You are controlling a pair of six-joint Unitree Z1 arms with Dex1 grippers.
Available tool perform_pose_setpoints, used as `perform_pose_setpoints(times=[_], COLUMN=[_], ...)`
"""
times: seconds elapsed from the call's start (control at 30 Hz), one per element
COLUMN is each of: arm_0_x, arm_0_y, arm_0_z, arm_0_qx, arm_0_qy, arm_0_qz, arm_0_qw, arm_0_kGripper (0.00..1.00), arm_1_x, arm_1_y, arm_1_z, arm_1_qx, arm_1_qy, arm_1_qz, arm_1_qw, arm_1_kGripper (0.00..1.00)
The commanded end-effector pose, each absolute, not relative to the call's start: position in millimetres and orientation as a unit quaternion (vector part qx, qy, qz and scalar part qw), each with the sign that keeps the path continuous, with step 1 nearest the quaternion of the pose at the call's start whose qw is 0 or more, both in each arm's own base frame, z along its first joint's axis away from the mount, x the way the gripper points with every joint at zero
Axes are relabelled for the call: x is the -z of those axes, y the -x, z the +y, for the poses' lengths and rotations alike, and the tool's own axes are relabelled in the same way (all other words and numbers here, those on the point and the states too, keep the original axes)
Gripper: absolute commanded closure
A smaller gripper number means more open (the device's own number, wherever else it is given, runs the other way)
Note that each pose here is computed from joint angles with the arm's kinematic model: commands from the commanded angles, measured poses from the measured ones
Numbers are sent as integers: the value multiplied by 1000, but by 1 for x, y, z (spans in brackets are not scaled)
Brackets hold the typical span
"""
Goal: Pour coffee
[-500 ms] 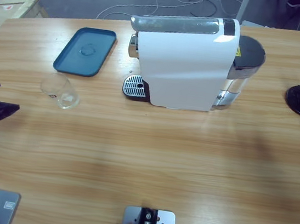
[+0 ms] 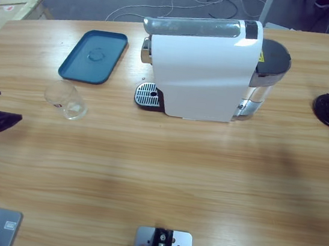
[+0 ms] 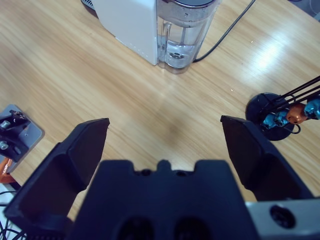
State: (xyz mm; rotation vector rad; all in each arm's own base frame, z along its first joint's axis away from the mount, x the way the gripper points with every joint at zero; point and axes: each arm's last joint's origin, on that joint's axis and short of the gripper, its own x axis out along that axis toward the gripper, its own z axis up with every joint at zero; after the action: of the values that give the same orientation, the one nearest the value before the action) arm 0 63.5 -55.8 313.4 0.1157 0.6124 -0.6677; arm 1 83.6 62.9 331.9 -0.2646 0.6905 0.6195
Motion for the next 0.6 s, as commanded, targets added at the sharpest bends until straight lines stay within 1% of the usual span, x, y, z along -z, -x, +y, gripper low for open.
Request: perform_pose_setpoints(times=[0.03, 0.1, 0.17, 0.2, 0.27, 0.3, 0.37, 0.4, 0.5, 0.53, 0.57, 0.6], arm_0_x=[-359, -359, -357, -357, -355, -351, -339, -333, -316, -312, -311, -311], arm_0_y=[-121, -138, -157, -168, -188, -202, -223, -234, -263, -271, -277, -283], arm_0_z=[-108, -118, -127, -132, -137, -139, -144, -149, -164, -167, -171, -173], arm_0_qx=[321, 302, 291, 287, 273, 261, 246, 250, 282, 292, 301, 309], arm_0_qy=[-33, -2, 53, 86, 170, 224, 294, 318, 363, 371, 374, 374], arm_0_qz=[298, 316, 335, 352, 394, 420, 452, 462, 489, 492, 488, 478], arm_0_qw=[899, 900, 895, 887, 861, 840, 806, 789, 741, 732, 729, 732], arm_0_kGripper=[0, 0, 0, 0, 0, 0, 3, 22, 43, 53, 71, 124], arm_1_x=[-323, -323, -322, -321, -321, -321, -320, -320, -319, -319, -318, -318], arm_1_y=[-83, -84, -86, -86, -87, -87, -89, -89, -91, -91, -91, -91], arm_1_z=[60, 60, 61, 62, 62, 62, 63, 63, 64, 64, 64, 64], arm_1_qx=[-285, -282, -282, -282, -280, -278, -275, -275, -274, -275, -275, -276], arm_1_qy=[130, 131, 130, 131, 131, 132, 133, 134, 134, 134, 134, 134], arm_1_qz=[342, 344, 343, 343, 342, 343, 344, 346, 347, 347, 346, 345], arm_1_qw=[886, 886, 887, 886, 887, 888, 888, 887, 887, 887, 887, 887], arm_1_kGripper=[0, 0, 0, 0, 0, 0, 0, 0, 0, 0, 0, 0])
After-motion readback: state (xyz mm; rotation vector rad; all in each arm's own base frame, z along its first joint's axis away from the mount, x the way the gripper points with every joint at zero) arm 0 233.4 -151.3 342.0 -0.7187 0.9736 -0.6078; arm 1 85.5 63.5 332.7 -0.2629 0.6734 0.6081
